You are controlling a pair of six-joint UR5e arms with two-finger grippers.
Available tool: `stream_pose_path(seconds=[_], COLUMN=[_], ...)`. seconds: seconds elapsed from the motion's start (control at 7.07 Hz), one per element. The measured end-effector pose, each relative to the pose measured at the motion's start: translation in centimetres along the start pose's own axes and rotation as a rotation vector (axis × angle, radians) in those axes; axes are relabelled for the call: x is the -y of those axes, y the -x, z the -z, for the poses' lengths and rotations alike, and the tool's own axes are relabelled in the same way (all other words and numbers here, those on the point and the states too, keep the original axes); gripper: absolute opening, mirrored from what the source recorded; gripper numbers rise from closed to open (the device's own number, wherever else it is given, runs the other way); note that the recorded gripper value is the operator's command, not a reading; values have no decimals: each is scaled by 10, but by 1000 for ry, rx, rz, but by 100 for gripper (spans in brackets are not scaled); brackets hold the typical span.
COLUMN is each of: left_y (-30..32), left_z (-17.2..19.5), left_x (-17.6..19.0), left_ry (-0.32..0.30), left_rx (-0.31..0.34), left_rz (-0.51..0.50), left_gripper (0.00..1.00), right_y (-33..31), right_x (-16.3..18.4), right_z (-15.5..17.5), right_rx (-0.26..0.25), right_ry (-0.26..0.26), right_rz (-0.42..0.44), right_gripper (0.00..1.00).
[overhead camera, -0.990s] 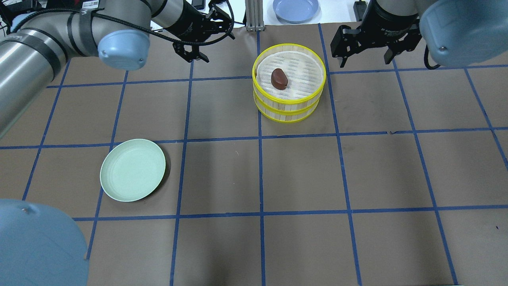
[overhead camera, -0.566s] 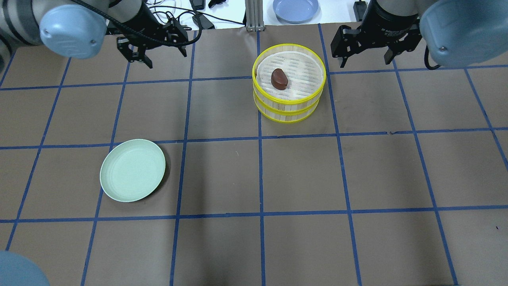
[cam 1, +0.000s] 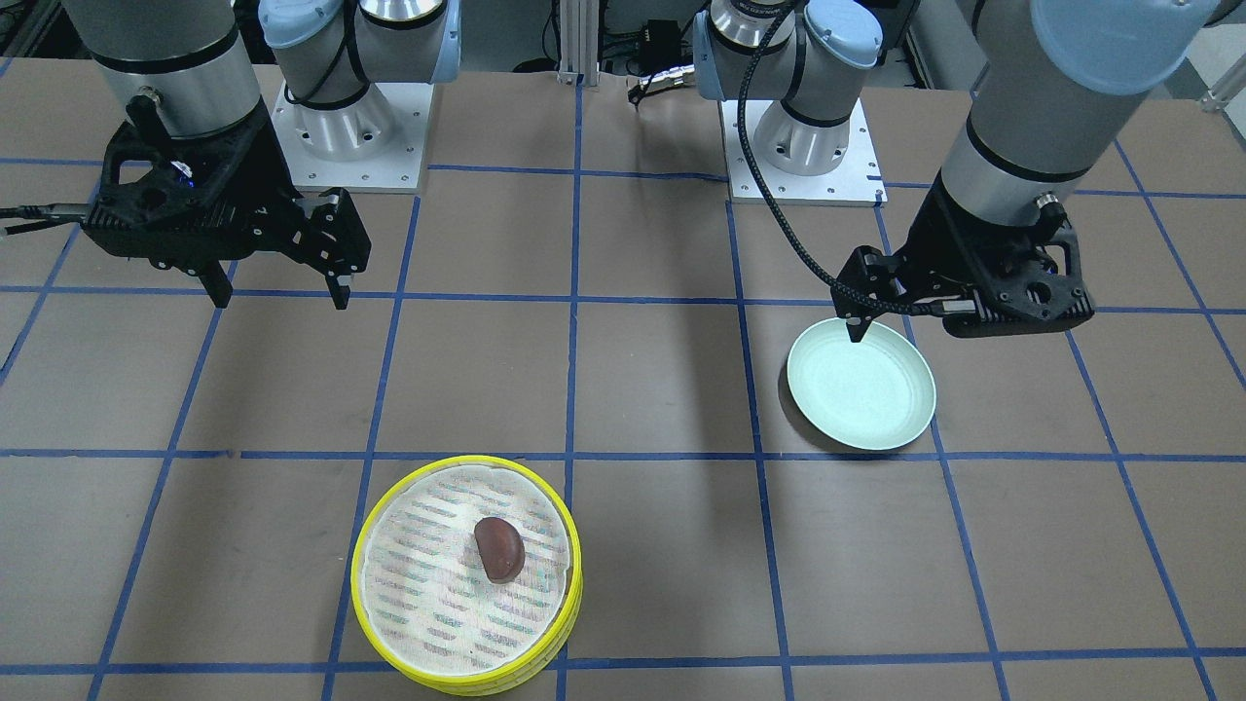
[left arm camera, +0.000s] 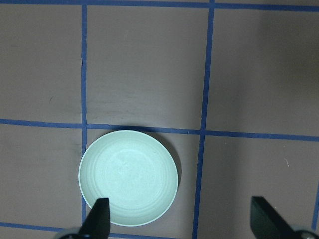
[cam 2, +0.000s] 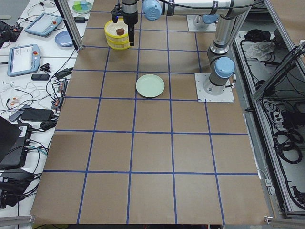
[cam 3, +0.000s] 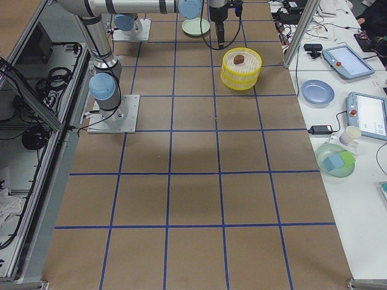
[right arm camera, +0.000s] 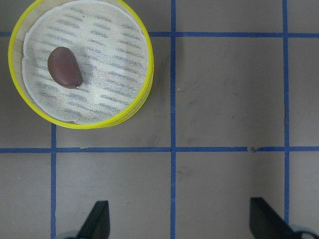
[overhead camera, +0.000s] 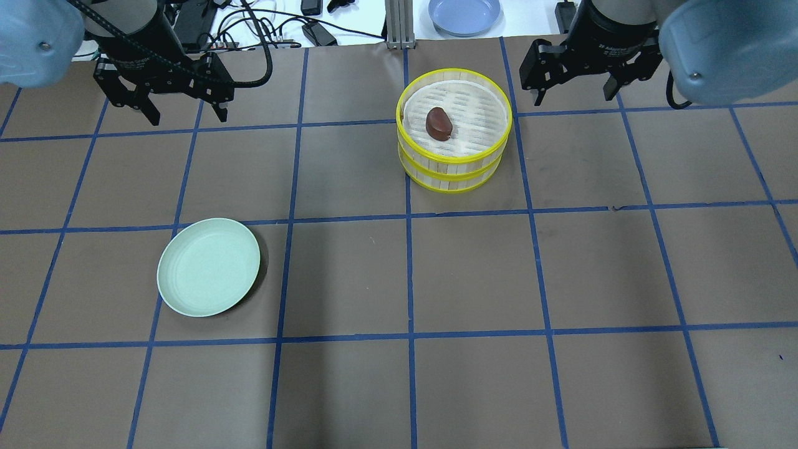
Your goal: Stack buns with steamer
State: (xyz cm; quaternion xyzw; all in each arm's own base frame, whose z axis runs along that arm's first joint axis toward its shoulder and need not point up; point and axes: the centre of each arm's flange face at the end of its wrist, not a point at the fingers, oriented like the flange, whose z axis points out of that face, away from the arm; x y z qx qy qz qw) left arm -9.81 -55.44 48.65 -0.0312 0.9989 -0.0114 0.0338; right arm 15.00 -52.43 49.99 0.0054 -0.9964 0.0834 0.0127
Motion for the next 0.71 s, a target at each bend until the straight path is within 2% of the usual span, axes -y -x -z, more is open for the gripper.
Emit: stream_pose_path(seconds=[0.71], left_y=[1], left_z=[3], left_x=[-7], left_ry=[-10], left_rx=[-4], left_rz=[-3], left_gripper=[100], right_y=[0], right_x=[0], right_z=[0], right_rx=[1], right_ry=[1], right_rz=[0], right_gripper=[100])
